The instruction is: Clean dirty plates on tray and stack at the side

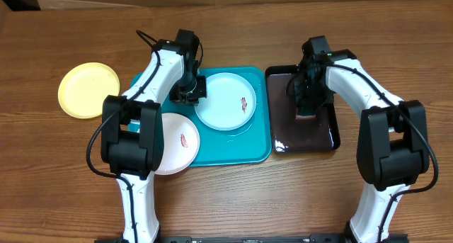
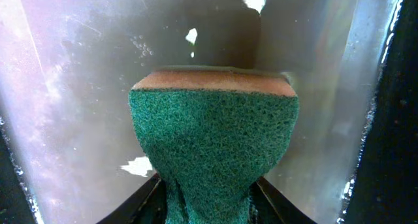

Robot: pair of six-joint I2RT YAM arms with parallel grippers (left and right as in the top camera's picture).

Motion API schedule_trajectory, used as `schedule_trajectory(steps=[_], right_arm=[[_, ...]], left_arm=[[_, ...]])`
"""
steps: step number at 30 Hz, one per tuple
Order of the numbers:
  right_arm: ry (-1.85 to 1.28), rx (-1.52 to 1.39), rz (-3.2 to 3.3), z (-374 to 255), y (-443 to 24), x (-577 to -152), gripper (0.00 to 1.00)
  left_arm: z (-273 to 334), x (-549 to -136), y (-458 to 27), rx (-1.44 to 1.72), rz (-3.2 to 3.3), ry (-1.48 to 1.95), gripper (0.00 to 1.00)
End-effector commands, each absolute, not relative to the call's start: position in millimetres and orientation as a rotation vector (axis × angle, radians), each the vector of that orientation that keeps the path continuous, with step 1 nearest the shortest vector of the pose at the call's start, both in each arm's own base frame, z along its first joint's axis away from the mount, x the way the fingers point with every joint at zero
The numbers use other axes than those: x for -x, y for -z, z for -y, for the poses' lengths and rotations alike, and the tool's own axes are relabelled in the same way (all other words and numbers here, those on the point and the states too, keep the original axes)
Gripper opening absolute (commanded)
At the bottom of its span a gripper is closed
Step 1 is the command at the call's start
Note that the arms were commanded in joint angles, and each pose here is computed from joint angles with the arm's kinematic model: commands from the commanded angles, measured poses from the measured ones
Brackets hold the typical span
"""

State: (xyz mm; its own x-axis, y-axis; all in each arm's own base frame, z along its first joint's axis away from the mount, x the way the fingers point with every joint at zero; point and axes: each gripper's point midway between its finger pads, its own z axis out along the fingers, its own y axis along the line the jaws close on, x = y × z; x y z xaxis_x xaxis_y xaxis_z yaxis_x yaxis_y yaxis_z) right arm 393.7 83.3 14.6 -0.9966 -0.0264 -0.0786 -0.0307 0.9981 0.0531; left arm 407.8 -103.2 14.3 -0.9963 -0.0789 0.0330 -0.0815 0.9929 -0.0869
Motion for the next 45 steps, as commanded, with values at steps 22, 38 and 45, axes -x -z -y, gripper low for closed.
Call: schedule_trajectory(steps=[22,38,45], right_arm=[[-0.118,-0.002,-3.014,-88,-68,-398,0.11],[-0.139,0.004,-3.063,-90,-63,-388,0.04],[-0.132,0.003,-3.090,-89,-65,-382,0.04]], left_arm=[[103,-420,-14,-0.156,3.164,-0.123,0.28],[100,-426,-14,-0.158,3.191,-0.087,0.21],[96,-421,-14,-0.158,3.172,-0.052,0.04]])
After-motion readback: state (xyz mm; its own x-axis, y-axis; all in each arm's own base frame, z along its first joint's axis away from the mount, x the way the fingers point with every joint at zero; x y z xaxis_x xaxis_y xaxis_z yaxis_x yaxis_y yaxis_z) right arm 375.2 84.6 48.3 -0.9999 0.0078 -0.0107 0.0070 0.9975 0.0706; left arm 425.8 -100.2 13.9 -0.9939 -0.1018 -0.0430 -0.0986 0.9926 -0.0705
